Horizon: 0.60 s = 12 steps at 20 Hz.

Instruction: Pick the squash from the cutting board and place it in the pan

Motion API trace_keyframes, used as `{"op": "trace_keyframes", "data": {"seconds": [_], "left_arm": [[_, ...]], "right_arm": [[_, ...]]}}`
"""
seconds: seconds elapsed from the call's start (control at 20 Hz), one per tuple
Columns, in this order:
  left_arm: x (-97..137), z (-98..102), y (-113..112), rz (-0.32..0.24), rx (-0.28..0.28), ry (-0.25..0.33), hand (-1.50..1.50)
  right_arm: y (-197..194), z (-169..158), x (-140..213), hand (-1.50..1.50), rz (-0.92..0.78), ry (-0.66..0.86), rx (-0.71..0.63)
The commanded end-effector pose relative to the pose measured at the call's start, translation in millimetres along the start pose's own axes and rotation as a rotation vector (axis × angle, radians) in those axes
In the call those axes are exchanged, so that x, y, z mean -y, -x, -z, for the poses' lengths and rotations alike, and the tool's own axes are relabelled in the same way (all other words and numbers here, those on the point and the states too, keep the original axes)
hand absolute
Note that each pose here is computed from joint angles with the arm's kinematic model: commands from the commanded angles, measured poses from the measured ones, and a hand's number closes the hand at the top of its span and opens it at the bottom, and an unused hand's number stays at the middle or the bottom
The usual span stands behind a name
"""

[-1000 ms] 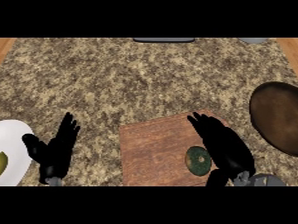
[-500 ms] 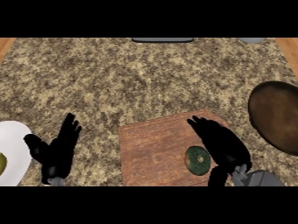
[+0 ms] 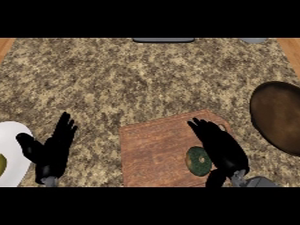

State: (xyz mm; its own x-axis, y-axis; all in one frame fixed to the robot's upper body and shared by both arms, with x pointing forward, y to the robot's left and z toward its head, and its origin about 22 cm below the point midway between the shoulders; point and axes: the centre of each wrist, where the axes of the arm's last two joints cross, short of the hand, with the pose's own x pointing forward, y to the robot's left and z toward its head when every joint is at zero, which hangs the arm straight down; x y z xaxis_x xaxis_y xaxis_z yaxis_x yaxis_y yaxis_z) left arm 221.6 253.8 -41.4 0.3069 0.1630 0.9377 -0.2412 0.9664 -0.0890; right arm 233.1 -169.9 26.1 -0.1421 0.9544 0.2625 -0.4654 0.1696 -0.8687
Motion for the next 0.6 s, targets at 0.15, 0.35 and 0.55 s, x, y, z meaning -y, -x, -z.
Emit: {"op": "trace_keyframes", "data": {"seconds": [0.15,0.35,0.55], "left_arm": [[-12.4,7.4,-8.9,0.006,-0.008,0.003,0.0],[16.2,2.0,11.3,0.001,-0.002,0.008,0.0],[18.9,3.3,6.3,0.008,0.016,-0.016,0.0]], "right_arm": [[-3.9,12.5,-32.0,-1.5,0.007,-0.015,-0.022],[0.3,21.7,-40.1,1.5,-0.063,-0.001,0.129],[10.7,34.9,-42.8,1.5,-0.051,0.057,0.157]]}}
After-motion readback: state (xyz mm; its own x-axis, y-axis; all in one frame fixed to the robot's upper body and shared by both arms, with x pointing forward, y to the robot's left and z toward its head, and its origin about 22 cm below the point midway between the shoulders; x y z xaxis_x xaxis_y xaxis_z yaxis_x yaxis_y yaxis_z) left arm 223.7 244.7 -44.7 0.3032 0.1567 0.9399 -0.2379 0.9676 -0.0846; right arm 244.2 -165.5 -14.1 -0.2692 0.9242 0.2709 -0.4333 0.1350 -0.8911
